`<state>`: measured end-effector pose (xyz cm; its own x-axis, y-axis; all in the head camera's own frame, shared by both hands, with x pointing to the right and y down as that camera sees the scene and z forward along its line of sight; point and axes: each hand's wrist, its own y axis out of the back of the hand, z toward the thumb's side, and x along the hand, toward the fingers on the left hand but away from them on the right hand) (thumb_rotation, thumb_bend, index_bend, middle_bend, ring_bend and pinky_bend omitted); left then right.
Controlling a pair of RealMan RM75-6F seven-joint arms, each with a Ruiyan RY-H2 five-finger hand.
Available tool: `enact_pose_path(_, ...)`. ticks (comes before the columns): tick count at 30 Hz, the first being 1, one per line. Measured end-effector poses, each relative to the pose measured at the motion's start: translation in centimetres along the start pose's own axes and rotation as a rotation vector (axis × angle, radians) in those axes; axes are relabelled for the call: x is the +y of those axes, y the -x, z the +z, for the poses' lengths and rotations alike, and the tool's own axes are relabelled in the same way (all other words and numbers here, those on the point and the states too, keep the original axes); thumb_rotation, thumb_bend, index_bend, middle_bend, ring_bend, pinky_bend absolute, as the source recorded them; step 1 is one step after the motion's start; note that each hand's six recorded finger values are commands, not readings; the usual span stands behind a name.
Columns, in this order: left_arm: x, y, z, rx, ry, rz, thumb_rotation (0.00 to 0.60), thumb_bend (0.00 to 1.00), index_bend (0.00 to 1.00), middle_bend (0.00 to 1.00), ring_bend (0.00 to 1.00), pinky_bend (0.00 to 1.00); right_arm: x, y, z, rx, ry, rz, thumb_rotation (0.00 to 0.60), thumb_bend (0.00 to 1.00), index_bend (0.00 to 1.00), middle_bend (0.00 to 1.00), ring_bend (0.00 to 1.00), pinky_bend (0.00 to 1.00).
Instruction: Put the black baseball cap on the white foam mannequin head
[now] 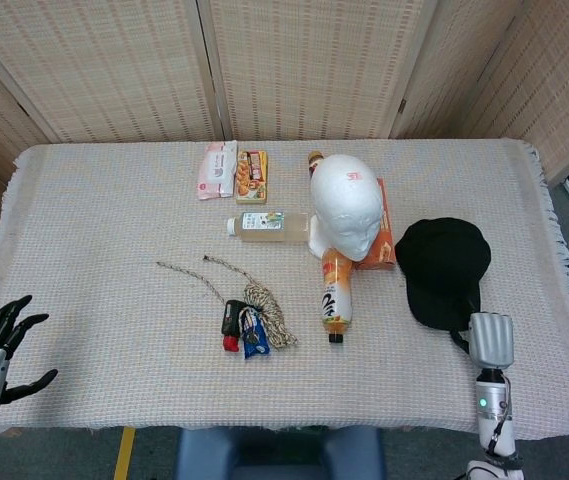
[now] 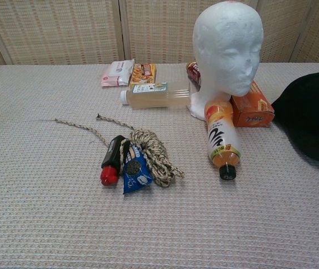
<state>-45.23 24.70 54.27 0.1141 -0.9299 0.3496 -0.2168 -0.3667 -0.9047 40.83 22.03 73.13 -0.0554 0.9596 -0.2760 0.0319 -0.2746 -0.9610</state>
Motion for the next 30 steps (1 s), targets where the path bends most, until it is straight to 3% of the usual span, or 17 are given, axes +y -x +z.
enact_pose_path(8,0.1,0.0,0.0,0.002,-0.004,0.012,0.600,0.17,0.27,0.12,0.12,0.28,0.7,0.8,-0.5,-0.018,0.030,-0.021,0.600,0.46,0.46,1.00,1.00,1.00)
enact_pose_path(17,0.1,0.1,-0.1,0.004,-0.008,0.018,0.600,0.17,0.26,0.12,0.12,0.28,1.6,1.2,-0.8,-0.026,0.082,-0.058,0.600,0.52,0.63,1.00,1.00,1.00)
enact_pose_path(26,0.3,0.1,-0.1,0.003,-0.006,0.022,0.600,0.18,0.26,0.12,0.12,0.28,3.2,1.7,-1.0,-0.040,0.135,-0.135,0.600,0.52,0.79,1.00,1.00,1.00)
enact_pose_path(30,0.2,0.1,-0.1,0.001,-0.004,0.018,0.600,0.17,0.26,0.12,0.12,0.28,5.4,3.2,-1.6,-0.082,0.203,-0.238,0.600,0.52,0.79,1.00,1.00,1.00)
